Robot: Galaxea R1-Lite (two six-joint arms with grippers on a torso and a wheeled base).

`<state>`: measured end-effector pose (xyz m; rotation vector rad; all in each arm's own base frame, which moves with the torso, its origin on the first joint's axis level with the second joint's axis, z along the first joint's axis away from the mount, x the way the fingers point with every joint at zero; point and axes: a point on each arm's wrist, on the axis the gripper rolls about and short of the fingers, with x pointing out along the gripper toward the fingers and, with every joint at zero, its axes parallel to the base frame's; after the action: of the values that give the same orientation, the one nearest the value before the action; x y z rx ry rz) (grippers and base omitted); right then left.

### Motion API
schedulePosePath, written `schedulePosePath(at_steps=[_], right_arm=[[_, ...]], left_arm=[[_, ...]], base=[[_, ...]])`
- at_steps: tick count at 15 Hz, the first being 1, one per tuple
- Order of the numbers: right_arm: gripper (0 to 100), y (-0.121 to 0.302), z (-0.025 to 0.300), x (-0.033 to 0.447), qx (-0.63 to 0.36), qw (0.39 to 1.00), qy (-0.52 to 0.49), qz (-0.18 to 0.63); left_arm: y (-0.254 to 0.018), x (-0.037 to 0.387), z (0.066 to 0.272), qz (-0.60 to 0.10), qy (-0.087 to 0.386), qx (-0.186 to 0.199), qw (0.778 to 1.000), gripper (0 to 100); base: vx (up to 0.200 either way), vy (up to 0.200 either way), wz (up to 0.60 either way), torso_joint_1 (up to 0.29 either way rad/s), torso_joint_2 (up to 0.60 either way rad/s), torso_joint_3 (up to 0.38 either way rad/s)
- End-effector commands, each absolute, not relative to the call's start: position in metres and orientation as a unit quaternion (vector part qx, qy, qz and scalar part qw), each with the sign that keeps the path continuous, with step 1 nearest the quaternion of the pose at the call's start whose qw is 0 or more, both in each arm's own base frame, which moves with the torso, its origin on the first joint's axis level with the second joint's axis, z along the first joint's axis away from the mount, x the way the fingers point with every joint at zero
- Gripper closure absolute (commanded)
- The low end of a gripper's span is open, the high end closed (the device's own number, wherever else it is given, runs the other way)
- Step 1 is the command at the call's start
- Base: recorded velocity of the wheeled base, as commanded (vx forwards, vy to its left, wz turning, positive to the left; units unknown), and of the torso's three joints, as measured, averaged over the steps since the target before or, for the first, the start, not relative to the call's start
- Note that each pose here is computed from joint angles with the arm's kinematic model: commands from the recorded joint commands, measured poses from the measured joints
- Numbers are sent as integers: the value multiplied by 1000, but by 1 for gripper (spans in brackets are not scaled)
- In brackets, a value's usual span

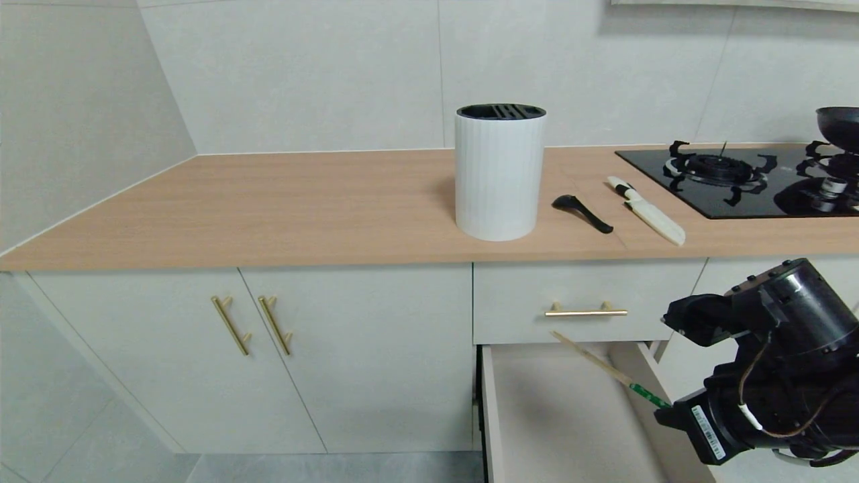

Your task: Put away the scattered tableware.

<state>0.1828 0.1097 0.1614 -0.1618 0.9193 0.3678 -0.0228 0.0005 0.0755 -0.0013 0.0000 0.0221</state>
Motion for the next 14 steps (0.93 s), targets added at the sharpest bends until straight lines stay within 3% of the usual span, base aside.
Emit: schedulePosePath(at_steps=[1,10,14], right_arm=[[100,111,157,185,-80,873,449,175],[100,112,156,186,-81,871,452,175],[100,112,155,187,-81,870,454,174]], left_arm=[[0,-23,76,12,1,-1,1000,0],[0,-23,76,12,1,-1,1000,0],[0,-23,76,11,1,-1,1000,0]], base=[[0,0,0,-173,471,290],[0,0,0,-149,459,309],[0,0,0,-55,283,221]])
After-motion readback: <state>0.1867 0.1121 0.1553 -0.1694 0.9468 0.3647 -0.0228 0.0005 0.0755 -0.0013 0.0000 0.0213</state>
